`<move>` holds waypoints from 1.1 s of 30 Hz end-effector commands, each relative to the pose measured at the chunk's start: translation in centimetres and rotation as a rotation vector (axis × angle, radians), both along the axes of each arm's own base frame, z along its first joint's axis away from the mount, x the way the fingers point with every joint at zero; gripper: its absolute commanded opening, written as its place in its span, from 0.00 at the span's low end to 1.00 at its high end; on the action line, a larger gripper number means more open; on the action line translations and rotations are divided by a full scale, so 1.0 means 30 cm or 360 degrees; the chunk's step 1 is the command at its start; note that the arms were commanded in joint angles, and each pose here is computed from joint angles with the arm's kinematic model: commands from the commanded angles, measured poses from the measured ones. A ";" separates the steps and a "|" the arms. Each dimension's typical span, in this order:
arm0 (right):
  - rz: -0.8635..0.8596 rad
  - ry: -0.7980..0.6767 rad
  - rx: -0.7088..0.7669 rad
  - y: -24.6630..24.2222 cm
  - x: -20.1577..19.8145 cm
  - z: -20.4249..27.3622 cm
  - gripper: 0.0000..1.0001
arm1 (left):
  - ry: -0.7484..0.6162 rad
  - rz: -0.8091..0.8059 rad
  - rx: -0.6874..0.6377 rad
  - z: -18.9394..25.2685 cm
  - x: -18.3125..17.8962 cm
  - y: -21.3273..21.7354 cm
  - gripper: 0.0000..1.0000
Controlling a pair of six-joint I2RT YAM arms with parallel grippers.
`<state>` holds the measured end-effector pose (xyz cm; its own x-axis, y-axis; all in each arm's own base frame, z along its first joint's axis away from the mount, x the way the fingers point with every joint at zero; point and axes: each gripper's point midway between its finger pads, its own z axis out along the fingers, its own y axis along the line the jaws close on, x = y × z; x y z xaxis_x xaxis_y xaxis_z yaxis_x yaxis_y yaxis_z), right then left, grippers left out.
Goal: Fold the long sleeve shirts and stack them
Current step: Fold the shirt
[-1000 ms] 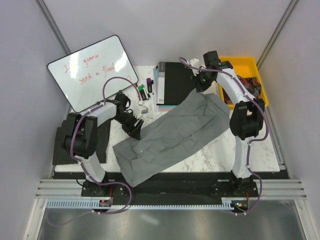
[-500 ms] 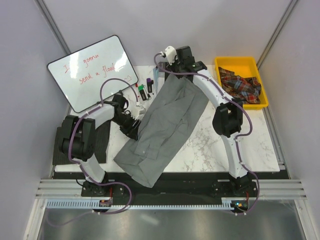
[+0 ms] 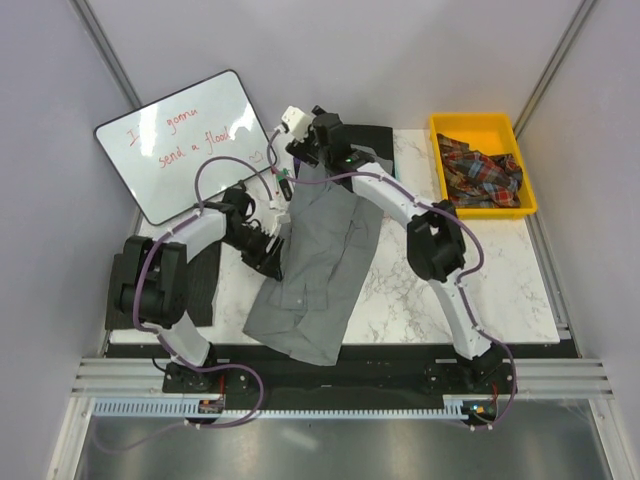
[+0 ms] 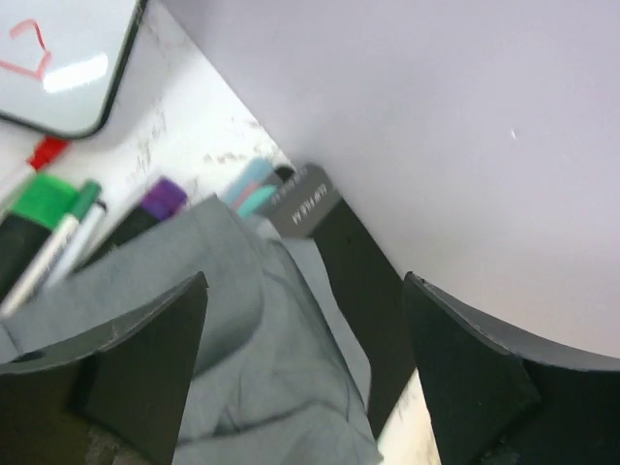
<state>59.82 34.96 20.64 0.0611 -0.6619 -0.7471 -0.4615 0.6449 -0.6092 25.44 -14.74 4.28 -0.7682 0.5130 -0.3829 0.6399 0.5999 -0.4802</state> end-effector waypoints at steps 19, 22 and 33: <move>-0.0173 0.0972 0.0670 -0.703 -0.554 0.118 0.98 | -0.0578 -0.1204 0.0258 0.003 -0.248 -0.265 0.62; -0.0207 0.1010 0.0671 -0.766 -0.567 0.091 0.98 | -0.0572 -0.1234 0.0343 -0.055 -0.250 -0.297 0.61; -0.0284 0.1076 0.0733 -0.925 -0.531 0.083 0.98 | -0.0463 -0.1294 0.0258 -0.112 -0.325 -0.687 0.56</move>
<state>43.53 7.32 21.37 -0.5992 -0.2375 -0.7646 -0.4650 0.8806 0.0908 16.14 -30.69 2.25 0.0344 0.9416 -0.3349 0.9868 -0.0850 -0.1377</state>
